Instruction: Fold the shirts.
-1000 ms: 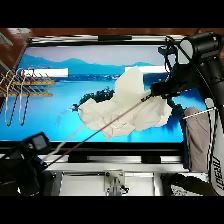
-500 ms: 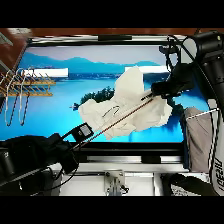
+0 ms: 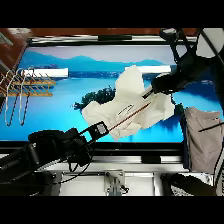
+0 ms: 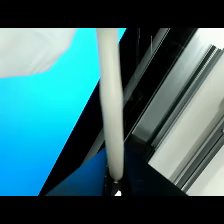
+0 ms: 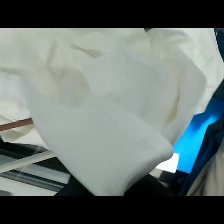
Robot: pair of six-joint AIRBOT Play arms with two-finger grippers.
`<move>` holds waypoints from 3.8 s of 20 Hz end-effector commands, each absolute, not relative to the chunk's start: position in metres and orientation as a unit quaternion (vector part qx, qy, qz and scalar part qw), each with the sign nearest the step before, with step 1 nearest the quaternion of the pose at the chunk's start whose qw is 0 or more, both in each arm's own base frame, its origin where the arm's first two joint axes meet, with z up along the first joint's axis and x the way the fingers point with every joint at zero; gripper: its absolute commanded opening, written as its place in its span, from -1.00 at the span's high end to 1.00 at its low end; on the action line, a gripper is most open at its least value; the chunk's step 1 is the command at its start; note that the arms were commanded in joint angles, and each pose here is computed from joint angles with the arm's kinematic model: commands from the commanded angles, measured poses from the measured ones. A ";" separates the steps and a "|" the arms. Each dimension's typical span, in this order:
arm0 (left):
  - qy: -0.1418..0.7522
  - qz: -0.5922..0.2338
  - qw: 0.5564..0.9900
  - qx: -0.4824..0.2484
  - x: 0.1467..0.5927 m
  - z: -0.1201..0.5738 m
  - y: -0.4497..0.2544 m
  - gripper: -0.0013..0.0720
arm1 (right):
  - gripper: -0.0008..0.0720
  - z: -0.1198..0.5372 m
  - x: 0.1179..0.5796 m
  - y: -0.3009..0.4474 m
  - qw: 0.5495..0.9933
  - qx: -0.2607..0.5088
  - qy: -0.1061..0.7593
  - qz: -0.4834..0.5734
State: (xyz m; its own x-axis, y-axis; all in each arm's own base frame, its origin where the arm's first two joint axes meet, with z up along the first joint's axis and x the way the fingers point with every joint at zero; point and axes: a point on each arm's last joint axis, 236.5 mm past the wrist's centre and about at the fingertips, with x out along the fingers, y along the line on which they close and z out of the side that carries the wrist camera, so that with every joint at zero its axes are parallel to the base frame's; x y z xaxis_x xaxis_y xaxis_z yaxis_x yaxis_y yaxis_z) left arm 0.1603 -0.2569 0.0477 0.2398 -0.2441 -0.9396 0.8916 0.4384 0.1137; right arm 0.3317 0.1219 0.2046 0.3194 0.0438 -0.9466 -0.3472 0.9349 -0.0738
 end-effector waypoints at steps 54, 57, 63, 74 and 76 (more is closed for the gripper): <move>0.396 -0.440 0.767 0.246 0.193 0.082 -0.292 0.83 | -0.23 0.314 0.310 0.008 0.890 -0.169 0.424 -0.008; 0.393 -0.445 0.763 0.253 0.193 0.081 -0.292 0.83 | -0.23 0.268 0.331 0.015 0.814 -0.294 0.465 0.186; 0.370 -0.447 0.776 0.249 0.204 0.086 -0.299 0.83 | -0.23 0.225 0.351 0.074 0.714 -0.375 0.395 0.440; 0.345 -0.416 0.809 0.230 0.253 0.091 -0.287 0.83 | -0.23 0.142 0.347 0.047 0.684 -0.288 0.428 0.516; 0.344 -0.421 0.807 0.231 0.254 0.087 -0.292 0.83 | -0.23 0.136 0.372 0.032 0.703 -0.324 0.400 0.491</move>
State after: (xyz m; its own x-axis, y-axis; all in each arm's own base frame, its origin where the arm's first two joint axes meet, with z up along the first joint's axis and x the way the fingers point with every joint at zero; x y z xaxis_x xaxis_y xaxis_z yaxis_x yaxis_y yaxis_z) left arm 0.2489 -0.2862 0.0883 0.4055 -0.5042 -0.7624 0.8297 0.5531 0.0756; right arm 0.3545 0.0453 0.1498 0.1409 0.4051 -0.9034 -0.9428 0.3334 0.0025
